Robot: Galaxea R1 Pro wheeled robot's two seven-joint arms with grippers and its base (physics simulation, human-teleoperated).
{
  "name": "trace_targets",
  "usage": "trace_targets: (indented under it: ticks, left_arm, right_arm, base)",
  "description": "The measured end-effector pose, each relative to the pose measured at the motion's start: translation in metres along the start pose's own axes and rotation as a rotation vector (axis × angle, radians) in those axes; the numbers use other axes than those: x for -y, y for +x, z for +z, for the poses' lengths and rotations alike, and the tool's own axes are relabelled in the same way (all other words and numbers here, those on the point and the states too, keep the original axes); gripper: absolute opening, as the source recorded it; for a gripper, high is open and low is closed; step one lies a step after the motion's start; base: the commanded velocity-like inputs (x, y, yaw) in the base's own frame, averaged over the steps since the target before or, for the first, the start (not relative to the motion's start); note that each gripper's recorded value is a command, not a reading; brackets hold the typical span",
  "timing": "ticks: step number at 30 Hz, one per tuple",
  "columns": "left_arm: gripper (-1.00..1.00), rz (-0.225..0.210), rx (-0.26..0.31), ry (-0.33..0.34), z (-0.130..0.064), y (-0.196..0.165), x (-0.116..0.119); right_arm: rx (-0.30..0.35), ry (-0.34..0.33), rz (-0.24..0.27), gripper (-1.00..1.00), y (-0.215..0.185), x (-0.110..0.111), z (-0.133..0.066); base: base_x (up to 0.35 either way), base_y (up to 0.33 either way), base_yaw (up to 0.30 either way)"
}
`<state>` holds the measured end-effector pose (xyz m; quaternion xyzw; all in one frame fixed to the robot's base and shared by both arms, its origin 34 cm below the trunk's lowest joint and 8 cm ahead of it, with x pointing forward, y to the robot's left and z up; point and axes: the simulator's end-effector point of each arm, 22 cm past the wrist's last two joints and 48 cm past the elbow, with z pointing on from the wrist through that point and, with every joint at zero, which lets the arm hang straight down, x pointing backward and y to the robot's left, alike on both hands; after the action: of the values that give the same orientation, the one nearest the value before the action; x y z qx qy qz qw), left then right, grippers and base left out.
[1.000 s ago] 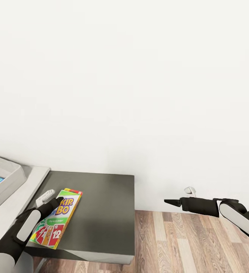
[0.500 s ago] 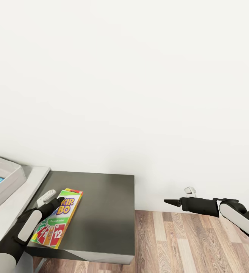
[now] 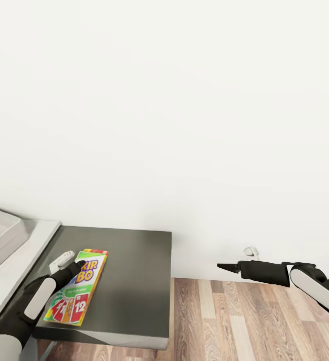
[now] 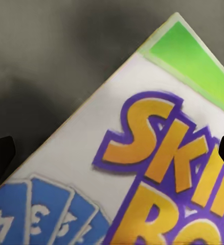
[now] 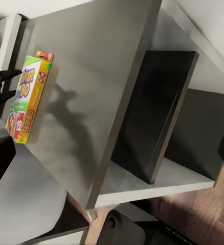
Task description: Put all the toys in the child's room - the three board games (two on the bed and one on the table), the two jigsaw puzzles on the table, and the tennis ball on the table - inside the toy box on the table in the child's room.
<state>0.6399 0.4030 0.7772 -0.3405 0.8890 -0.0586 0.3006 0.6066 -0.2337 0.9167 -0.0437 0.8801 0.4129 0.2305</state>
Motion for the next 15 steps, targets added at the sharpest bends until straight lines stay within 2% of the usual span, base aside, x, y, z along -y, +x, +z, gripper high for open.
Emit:
trace_targets:
  ticks: [6,15]
  left_arm:
    - [1.00,0.000,0.001,0.000,0.0000,-0.0001,0.0003]
    - [1.00,-0.001,0.002,0.001,-0.0003,-0.0005,0.0005]
  right_arm:
    - [-0.001,0.000,0.001,1.00,0.0004,0.0003,-0.0002]
    - [0.000,0.000,0.000,1.00,0.0002,0.0001,-0.0005]
  base:
    - [0.000,-0.094,-0.096]
    - [0.000,-0.024,-0.224]
